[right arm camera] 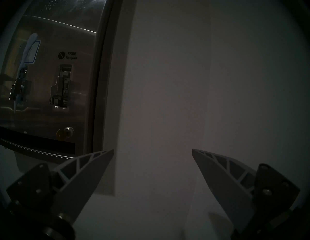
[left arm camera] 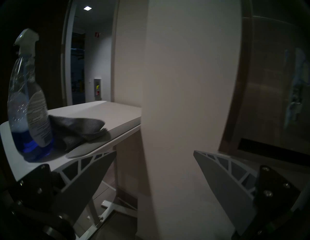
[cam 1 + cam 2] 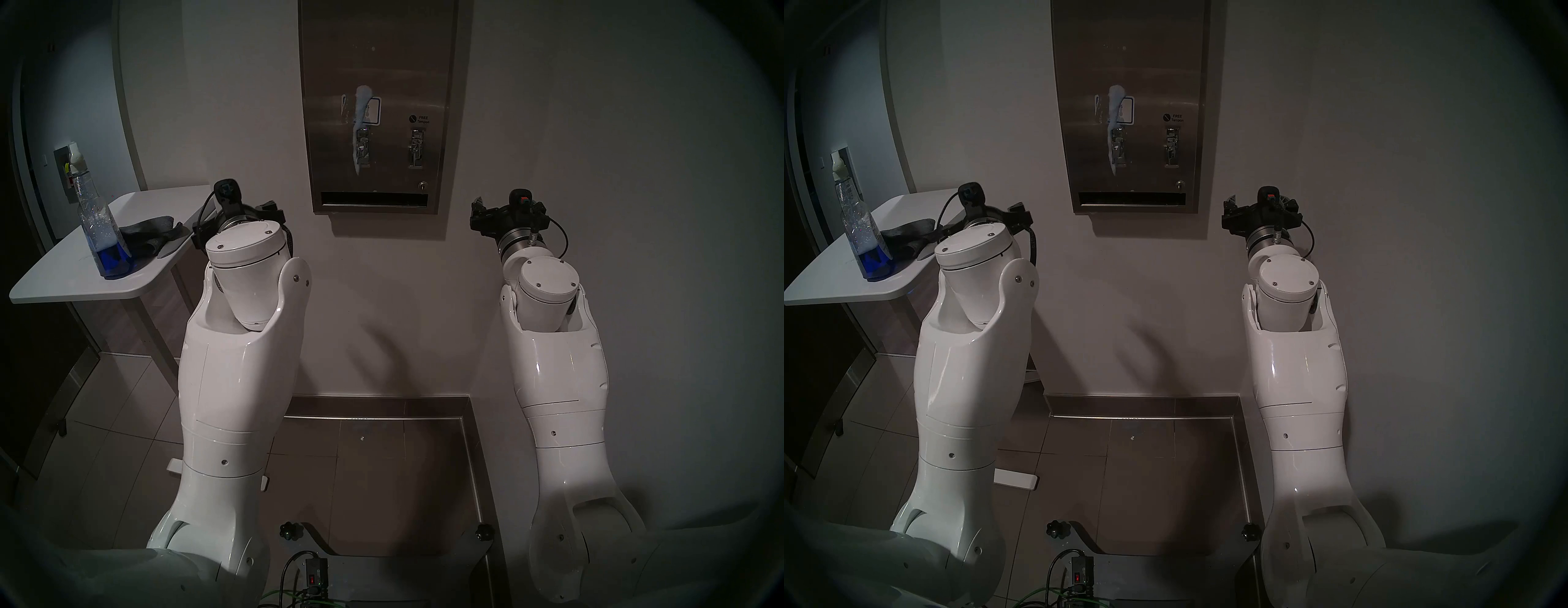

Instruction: Pick up the cloth and wipe the surface

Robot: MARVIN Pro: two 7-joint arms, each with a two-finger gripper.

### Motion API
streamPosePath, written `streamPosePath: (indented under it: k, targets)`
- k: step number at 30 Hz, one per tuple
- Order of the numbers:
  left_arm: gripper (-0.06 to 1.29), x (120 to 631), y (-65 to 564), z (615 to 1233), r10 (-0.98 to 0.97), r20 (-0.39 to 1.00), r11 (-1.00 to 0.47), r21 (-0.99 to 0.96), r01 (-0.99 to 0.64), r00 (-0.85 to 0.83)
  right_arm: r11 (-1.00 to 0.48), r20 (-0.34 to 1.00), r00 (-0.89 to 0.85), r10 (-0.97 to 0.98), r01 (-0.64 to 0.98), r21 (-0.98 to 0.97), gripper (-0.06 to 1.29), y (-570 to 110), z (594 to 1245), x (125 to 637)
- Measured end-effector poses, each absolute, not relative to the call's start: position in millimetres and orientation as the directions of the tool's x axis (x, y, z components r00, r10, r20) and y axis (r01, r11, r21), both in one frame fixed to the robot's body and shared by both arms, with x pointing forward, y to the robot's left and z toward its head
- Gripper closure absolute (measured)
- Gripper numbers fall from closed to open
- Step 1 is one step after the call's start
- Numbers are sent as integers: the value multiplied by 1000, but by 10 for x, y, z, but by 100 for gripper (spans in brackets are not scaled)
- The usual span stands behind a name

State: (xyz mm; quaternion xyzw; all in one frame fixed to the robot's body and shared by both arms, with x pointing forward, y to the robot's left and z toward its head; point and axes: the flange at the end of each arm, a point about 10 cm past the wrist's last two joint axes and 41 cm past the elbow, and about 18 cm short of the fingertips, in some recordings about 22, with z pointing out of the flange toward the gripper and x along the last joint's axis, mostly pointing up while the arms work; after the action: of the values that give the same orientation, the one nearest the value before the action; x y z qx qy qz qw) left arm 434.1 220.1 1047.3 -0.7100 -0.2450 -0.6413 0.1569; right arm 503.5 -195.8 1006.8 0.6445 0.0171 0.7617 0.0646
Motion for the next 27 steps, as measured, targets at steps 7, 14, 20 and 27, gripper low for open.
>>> streamPosePath:
  k: [7, 14, 20, 27]
  targets:
    - [0, 4392, 2640, 10470, 196, 981, -763, 143, 631, 14, -991, 980, -159, 121, -77, 110, 1, -1956, 10060, 5036]
    - [0, 4439, 3044, 10465, 222, 975, -727, 178, 663, -19, -991, 980, -158, 121, -77, 110, 1, -1955, 10057, 5036]
    - [0, 4537, 3348, 10355, 245, 970, -712, 183, 678, -4, -991, 980, -158, 121, -77, 110, 1, -1954, 10056, 5036]
    - [0, 4602, 3482, 10356, 246, 969, -721, 188, 667, -7, -991, 980, -158, 121, -78, 110, 1, -1954, 10055, 5036]
